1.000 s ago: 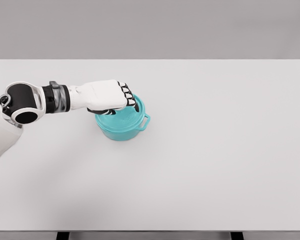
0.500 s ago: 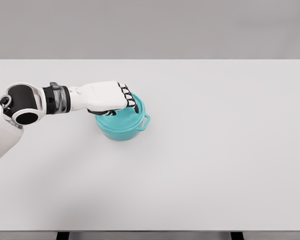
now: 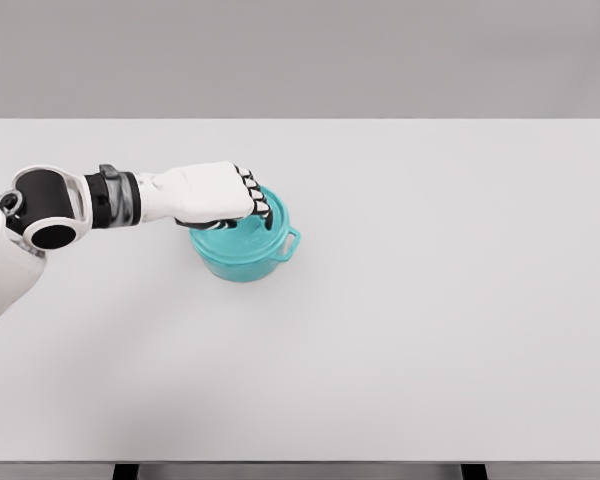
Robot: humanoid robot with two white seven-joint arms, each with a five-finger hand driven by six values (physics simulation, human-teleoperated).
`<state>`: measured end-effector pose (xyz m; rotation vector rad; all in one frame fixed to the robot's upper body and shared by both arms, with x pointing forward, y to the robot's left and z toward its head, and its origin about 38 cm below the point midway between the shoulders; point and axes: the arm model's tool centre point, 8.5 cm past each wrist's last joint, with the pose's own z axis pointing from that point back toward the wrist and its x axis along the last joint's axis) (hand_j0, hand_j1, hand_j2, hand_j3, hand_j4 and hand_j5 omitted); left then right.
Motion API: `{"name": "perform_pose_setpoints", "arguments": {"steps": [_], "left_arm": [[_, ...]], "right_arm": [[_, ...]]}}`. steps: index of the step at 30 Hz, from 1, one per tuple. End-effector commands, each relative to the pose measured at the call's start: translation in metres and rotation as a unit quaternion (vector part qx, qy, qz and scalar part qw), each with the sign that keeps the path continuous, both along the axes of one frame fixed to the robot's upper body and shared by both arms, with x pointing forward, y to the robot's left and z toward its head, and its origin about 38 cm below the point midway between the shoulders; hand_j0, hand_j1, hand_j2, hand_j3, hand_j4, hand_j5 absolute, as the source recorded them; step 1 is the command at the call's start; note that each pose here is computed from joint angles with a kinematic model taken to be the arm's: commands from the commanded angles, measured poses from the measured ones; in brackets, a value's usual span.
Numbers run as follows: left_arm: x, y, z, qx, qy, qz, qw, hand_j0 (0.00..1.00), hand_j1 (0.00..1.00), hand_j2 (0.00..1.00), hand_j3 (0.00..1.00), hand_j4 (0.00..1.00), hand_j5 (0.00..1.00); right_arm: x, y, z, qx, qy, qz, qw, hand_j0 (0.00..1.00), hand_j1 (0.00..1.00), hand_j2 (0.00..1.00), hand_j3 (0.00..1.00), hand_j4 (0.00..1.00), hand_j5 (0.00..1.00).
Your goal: Open the lid of the pot with left arm
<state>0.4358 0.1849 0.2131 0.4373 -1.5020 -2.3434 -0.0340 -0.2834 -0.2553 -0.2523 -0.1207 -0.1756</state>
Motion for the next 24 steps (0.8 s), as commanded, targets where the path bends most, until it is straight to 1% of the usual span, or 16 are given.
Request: {"name": "perform_pose_setpoints", "arguments": {"steps": [1,13,17,20,21,24], "left_arm": [[0.000,0.000,0.001,-0.002,0.001,0.001,1.0000,0.58,0.58,0.58,0.58,0.58,0.58],[0.001,0.002,0.002,-0.004,0.000,0.003,1.0000,0.58,0.58,0.58,0.58,0.58,0.58],[0.002,0.006,0.008,-0.009,-0.002,0.005,0.9999,0.59,0.59,0.59,0.59,0.59,0.59],[0.003,0.029,0.019,-0.014,0.005,0.019,0.9997,0.59,0.59,0.59,0.59,0.59,0.59],[0.005,0.041,0.026,-0.021,0.002,0.030,0.9994,0.59,0.59,0.59,0.59,0.59,0.59],[0.004,0.063,0.034,-0.020,0.006,0.045,0.9988,0.59,0.59,0.59,0.59,0.59,0.59]], "right_arm": [[0.000,0.000,0.000,0.000,0.000,-0.001,1.0000,1.00,1.00,1.00,1.00,1.00,1.00],[0.000,0.000,0.000,0.000,0.000,0.000,1.0000,1.00,1.00,1.00,1.00,1.00,1.00],[0.000,0.000,0.000,0.000,0.000,0.000,1.0000,1.00,1.00,1.00,1.00,1.00,1.00],[0.000,0.000,0.000,0.000,0.000,0.000,1.0000,1.00,1.00,1.00,1.00,1.00,1.00],[0.000,0.000,0.000,0.000,0.000,0.000,1.0000,1.00,1.00,1.00,1.00,1.00,1.00],[0.000,0.000,0.000,0.000,-0.001,0.000,1.0000,1.00,1.00,1.00,1.00,1.00,1.00]]}}
